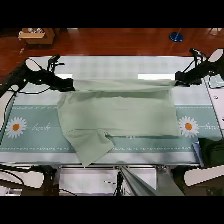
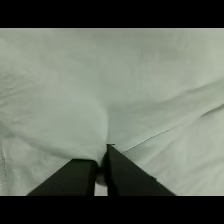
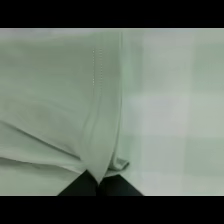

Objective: Fold the shirts.

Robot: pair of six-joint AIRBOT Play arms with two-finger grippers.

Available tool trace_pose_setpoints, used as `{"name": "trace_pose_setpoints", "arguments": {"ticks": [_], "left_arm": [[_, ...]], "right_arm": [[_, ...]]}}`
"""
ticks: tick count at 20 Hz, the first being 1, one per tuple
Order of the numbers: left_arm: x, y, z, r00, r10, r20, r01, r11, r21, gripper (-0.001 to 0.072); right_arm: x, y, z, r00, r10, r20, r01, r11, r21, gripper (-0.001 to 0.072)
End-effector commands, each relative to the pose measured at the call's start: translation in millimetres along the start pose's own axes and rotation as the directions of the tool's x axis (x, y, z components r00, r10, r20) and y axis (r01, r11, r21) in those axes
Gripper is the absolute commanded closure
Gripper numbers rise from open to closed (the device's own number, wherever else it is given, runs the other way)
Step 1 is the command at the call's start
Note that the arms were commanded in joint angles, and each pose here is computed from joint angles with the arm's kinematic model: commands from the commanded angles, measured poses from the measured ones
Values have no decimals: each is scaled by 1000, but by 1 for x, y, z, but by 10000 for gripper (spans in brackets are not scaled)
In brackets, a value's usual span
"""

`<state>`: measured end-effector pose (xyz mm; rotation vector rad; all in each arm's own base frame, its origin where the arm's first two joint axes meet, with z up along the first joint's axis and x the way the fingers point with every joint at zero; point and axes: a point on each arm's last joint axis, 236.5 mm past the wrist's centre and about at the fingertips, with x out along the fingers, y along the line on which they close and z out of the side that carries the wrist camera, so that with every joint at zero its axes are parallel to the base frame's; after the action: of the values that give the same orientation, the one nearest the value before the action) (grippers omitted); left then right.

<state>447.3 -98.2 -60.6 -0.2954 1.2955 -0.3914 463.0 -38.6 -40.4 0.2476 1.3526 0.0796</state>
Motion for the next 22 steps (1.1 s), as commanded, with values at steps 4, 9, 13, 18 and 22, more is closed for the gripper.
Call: {"name": "trace_pose_setpoints", "arguments": {"ticks": [4, 9, 13, 18, 22], "left_arm": [[-51, 48, -38, 971, 114, -209, -105, 993, 55, 436], [-96, 82, -101, 979, -18, -204, -24, 980, -200, 345], [-102, 89, -186, 961, -130, -243, 20, 912, -411, 34], [-84, 41, -241, 891, -348, -291, 159, 841, -517, 35], [-59, 21, -266, 863, -380, -333, 159, 830, -534, 36]], "right_arm": [[-56, -38, -18, 977, -202, -67, 186, 965, -186, 437], [-80, -78, -88, 970, -90, -226, 104, 993, 52, 250], [-75, -80, -118, 982, 93, -162, -56, 974, 218, 241], [-79, -80, -123, 992, 99, -75, -77, 964, 255, 242], [-88, -71, -117, 993, 114, -34, -102, 963, 249, 242]]}}
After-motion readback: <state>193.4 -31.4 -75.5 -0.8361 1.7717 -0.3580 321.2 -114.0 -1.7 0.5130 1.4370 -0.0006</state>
